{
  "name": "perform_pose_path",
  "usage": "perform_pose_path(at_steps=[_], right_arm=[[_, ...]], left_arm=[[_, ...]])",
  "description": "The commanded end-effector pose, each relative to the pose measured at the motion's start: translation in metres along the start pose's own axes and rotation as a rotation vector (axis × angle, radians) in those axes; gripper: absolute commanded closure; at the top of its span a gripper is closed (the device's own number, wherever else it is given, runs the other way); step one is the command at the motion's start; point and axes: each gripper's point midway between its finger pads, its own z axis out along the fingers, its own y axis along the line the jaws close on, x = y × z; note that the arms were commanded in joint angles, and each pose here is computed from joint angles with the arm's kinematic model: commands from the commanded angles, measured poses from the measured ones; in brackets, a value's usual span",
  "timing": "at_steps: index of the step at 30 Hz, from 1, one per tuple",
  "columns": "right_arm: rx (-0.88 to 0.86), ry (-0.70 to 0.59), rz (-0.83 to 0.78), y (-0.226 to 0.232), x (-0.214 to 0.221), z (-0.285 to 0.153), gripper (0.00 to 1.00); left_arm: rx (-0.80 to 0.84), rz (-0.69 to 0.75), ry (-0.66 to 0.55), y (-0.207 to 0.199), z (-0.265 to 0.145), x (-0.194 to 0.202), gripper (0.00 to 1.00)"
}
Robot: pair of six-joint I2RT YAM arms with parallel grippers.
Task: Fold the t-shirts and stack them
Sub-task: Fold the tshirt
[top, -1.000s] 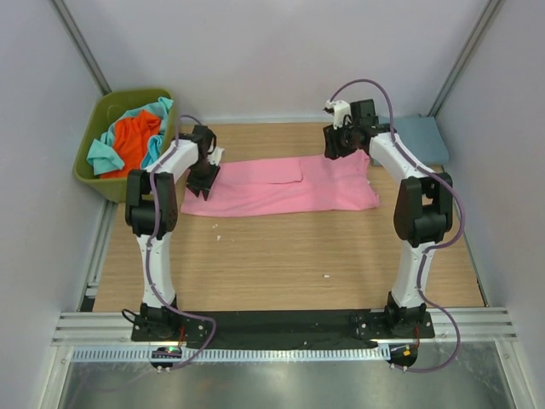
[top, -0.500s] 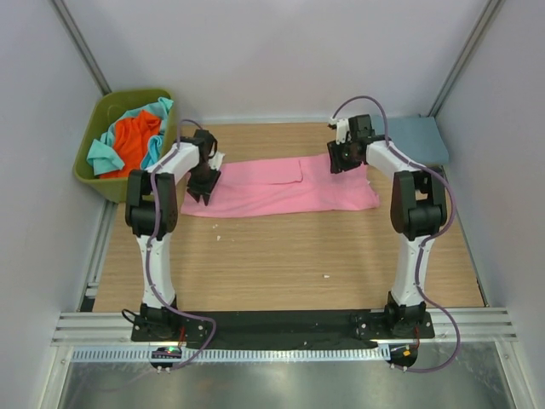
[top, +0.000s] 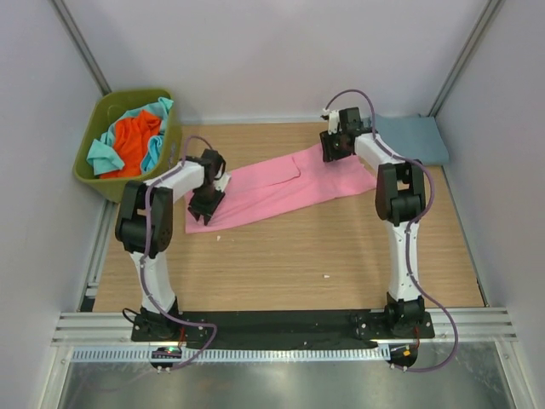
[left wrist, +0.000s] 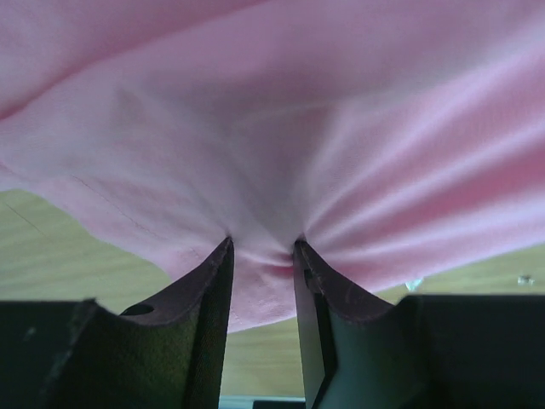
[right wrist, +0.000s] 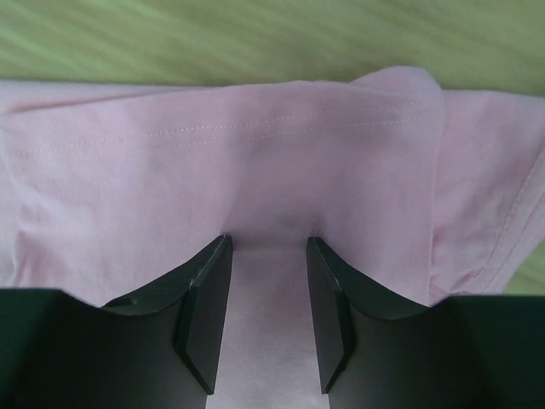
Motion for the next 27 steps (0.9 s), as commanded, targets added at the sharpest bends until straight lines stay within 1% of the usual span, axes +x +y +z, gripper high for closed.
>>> perform_pose_path(at_steps=[1, 2, 3, 5, 7, 10, 11, 13, 14, 16, 17, 18, 19, 20, 21, 23, 24, 27], right_arm=[[0.065, -0.061, 0.01, -0.015, -0.024, 0.022, 0.53], [0.068, -0.071, 0.004, -0.014, -0.029, 0.026, 0.52], [0.075, -0.111, -0.001, -0.015, -0.046, 0.025, 0.5], [0.085, -0.149, -0.006, -0.014, -0.06, 0.031, 0.49], [0.103, -0.181, -0.015, -0.015, -0.072, 0.029, 0.48], [0.132, -0.239, -0.03, -0.014, -0.098, 0.007, 0.46], [0.151, -0.27, -0.031, -0.016, -0.112, -0.011, 0.45], [0.159, -0.276, -0.025, -0.014, -0.115, -0.026, 0.45], [0.162, -0.314, -0.028, -0.012, -0.13, -0.05, 0.45], [0.155, -0.311, -0.018, -0.009, -0.127, -0.063, 0.44], [0.146, -0.329, -0.015, -0.004, -0.134, -0.079, 0.44], [0.141, -0.33, -0.016, -0.002, -0.134, -0.085, 0.44], [0.135, -0.311, -0.011, -0.001, -0.126, -0.086, 0.44], [0.132, -0.305, -0.012, 0.001, -0.123, -0.088, 0.43], [0.135, -0.319, -0.014, 0.003, -0.126, -0.1, 0.44], [0.136, -0.283, -0.011, 0.003, -0.111, -0.097, 0.43], [0.14, -0.276, -0.011, 0.003, -0.107, -0.1, 0.43], [0.138, -0.221, -0.013, 0.004, -0.084, -0.093, 0.43]], left_arm=[[-0.062, 0.119, 0.032, -0.018, -0.007, 0.029, 0.64], [-0.071, 0.145, 0.03, -0.021, -0.007, 0.031, 0.64], [-0.086, 0.181, 0.023, -0.028, -0.011, 0.032, 0.64], [-0.098, 0.211, 0.029, -0.034, -0.011, 0.037, 0.63], [-0.129, 0.248, 0.015, -0.037, -0.015, 0.033, 0.63], [-0.146, 0.257, -0.033, -0.038, -0.034, 0.016, 0.63], [-0.149, 0.252, -0.066, -0.037, -0.043, 0.005, 0.63], [-0.143, 0.261, -0.086, -0.038, -0.055, -0.001, 0.63], [-0.137, 0.258, -0.104, -0.038, -0.062, -0.008, 0.63], [-0.11, 0.266, -0.097, -0.042, -0.068, -0.006, 0.62], [-0.095, 0.273, -0.092, -0.044, -0.071, -0.004, 0.6], [-0.078, 0.279, -0.088, -0.046, -0.072, -0.002, 0.59], [-0.043, 0.291, -0.083, -0.051, -0.074, 0.0, 0.57], [-0.023, 0.305, -0.069, -0.054, -0.073, 0.004, 0.56], [-0.002, 0.319, -0.039, -0.057, -0.073, 0.013, 0.53], [0.048, 0.362, -0.018, -0.063, -0.072, 0.024, 0.52], [0.06, 0.376, 0.013, -0.065, -0.066, 0.035, 0.52], [0.059, 0.418, 0.057, -0.062, -0.055, 0.051, 0.51]])
